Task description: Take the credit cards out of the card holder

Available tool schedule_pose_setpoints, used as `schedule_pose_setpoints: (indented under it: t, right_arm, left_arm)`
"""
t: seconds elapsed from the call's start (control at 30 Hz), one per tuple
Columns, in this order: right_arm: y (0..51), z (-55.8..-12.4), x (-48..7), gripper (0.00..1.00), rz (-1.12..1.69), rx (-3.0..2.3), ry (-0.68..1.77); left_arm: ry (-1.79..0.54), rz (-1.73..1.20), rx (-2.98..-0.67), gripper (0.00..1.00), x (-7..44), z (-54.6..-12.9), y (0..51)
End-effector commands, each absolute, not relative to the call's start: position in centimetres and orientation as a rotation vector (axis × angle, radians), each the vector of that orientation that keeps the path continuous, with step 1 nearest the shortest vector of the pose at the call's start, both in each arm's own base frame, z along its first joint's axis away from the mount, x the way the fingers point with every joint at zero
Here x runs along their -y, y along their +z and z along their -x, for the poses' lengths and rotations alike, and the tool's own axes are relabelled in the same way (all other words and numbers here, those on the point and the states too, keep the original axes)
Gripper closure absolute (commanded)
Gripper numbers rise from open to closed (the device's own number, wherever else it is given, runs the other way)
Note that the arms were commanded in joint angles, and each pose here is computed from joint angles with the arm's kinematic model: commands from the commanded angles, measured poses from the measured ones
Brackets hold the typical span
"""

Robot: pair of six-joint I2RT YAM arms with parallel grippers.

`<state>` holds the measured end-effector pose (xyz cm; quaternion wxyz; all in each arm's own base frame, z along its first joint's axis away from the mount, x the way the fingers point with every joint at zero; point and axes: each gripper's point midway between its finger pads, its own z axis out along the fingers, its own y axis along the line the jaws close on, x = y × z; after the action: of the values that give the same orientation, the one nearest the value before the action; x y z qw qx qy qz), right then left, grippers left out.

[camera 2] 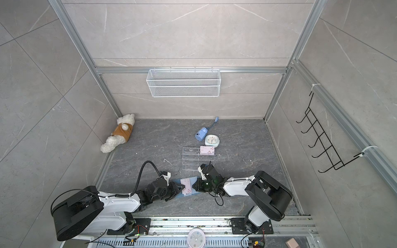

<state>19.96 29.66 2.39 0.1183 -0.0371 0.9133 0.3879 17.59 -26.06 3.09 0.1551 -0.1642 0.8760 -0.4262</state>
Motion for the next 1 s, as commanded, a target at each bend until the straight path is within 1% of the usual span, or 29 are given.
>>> schedule_pose_setpoints:
  t: [0.0, 0.07, 0.17, 0.23, 0.53, 0.73, 0.83, 0.97]
  right_arm:
    - [0.0, -18.6, -28.1, 0.89, 0.062, -2.775, 1.060]
    - [0.0, -18.6, -28.2, 0.89, 0.063, -2.775, 1.062]
    - [0.0, -18.5, -28.1, 0.90, 0.064, -2.776, 1.061]
    - [0.0, -18.5, -28.1, 0.90, 0.065, -2.776, 1.062]
    - [0.3, -18.4, -28.0, 0.90, 0.066, -2.772, 1.062]
    - [1.3, -18.8, -28.4, 0.89, 0.107, -2.744, 1.070]
    - [2.4, -19.2, -28.9, 0.86, 0.128, -2.715, 1.092]
    - [5.5, -20.1, -30.1, 0.79, 0.175, -2.644, 1.144]
  left_arm:
    - [-1.271, 0.444, -2.475, 0.73, 26.9, -17.9, 3.6]
    - [-1.276, 0.436, -2.476, 0.80, 27.1, -18.0, 3.6]
    - [-1.270, 0.447, -2.474, 0.94, 27.0, -18.0, 3.5]
    - [-1.263, 0.455, -2.468, 0.99, 26.6, -18.0, 3.4]
    - [-1.188, 0.479, -2.454, 1.00, 24.3, -17.5, 4.1]
    - [-1.135, 0.440, -2.409, 1.00, 23.0, -17.7, 7.1]
    - [-1.149, 0.408, -2.355, 1.00, 22.6, -17.8, 9.2]
    - [-1.180, 0.375, -2.293, 1.00, 22.3, -17.9, 12.0]
